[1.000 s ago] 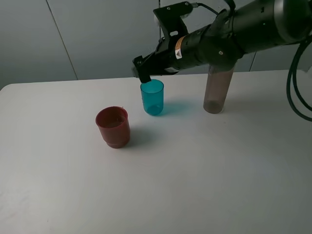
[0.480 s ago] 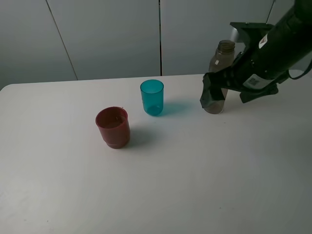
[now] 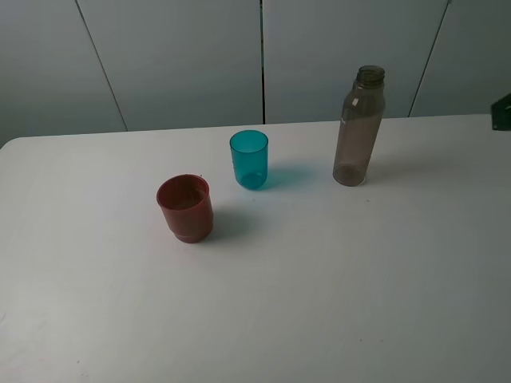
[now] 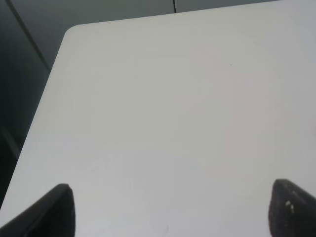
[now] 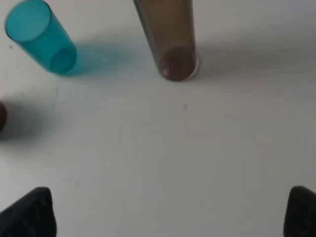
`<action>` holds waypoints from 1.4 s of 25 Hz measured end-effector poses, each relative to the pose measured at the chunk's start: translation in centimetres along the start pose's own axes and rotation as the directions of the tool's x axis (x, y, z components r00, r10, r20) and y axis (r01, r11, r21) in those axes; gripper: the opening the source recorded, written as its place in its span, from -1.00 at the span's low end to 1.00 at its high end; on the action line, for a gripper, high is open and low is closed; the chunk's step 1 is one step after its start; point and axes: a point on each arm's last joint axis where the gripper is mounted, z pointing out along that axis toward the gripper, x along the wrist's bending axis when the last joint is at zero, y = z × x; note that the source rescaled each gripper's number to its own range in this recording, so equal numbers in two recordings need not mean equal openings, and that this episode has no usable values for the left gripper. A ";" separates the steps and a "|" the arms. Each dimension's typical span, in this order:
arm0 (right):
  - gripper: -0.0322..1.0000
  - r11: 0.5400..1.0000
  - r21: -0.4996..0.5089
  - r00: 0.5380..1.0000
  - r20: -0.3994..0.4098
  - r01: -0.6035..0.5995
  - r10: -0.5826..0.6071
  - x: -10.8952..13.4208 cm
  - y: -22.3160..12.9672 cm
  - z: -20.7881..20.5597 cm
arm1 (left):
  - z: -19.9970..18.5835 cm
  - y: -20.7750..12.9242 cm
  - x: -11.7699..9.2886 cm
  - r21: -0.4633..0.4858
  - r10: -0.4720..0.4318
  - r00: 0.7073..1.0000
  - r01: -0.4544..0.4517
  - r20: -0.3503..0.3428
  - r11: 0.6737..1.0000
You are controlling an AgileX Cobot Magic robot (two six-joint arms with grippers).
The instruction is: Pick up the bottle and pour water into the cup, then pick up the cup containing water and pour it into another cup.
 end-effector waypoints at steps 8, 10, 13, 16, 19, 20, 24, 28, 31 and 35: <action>0.99 0.991 -0.130 1.000 -0.007 0.027 -0.029 -0.7 -6.1 -6.7 | 0.0 0.0 0.0 0.000 0.000 1.000 0.000 0.000 1.000; 0.99 0.989 -0.144 0.999 -0.008 0.032 -0.034 -0.9 -7.5 -6.8 | 0.0 0.0 0.0 0.000 0.000 1.000 0.000 0.000 1.000; 0.99 0.982 -0.160 0.995 -0.004 0.095 -0.097 -1.3 -9.8 -5.9 | 0.0 0.0 0.0 0.000 0.000 1.000 0.000 0.000 1.000; 0.99 0.960 -0.210 0.980 -0.030 0.186 -0.196 -1.3 -11.9 -4.4 | 0.0 0.0 0.0 0.000 0.000 1.000 0.000 0.000 1.000; 0.99 0.938 -0.240 0.963 -0.035 0.251 -0.267 -1.3 -13.0 -3.8 | 0.0 0.0 0.0 0.000 0.000 1.000 0.000 0.000 1.000; 0.99 0.935 -0.246 0.961 -0.033 0.257 -0.273 -1.3 -13.0 -3.7 | 0.0 0.0 0.0 0.000 0.000 1.000 0.000 0.000 1.000; 0.99 0.939 -0.255 0.971 -0.003 0.229 -0.238 -1.3 -12.8 -3.7 | 0.0 0.0 0.0 0.000 0.000 1.000 0.000 0.000 1.000; 0.99 0.953 -0.254 0.985 0.092 0.163 -0.144 -1.3 -12.7 -3.6 | 0.0 0.0 0.0 0.000 0.005 1.000 -0.005 0.000 1.000; 0.99 0.953 -0.257 0.985 0.106 0.159 -0.136 -1.2 -12.7 -3.6 | 0.0 0.0 0.0 0.000 0.005 1.000 -0.005 0.000 1.000; 0.99 0.952 -0.257 0.984 0.106 0.163 -0.140 -1.2 -12.7 -3.6 | 0.0 0.0 0.0 0.000 0.005 1.000 -0.005 0.000 1.000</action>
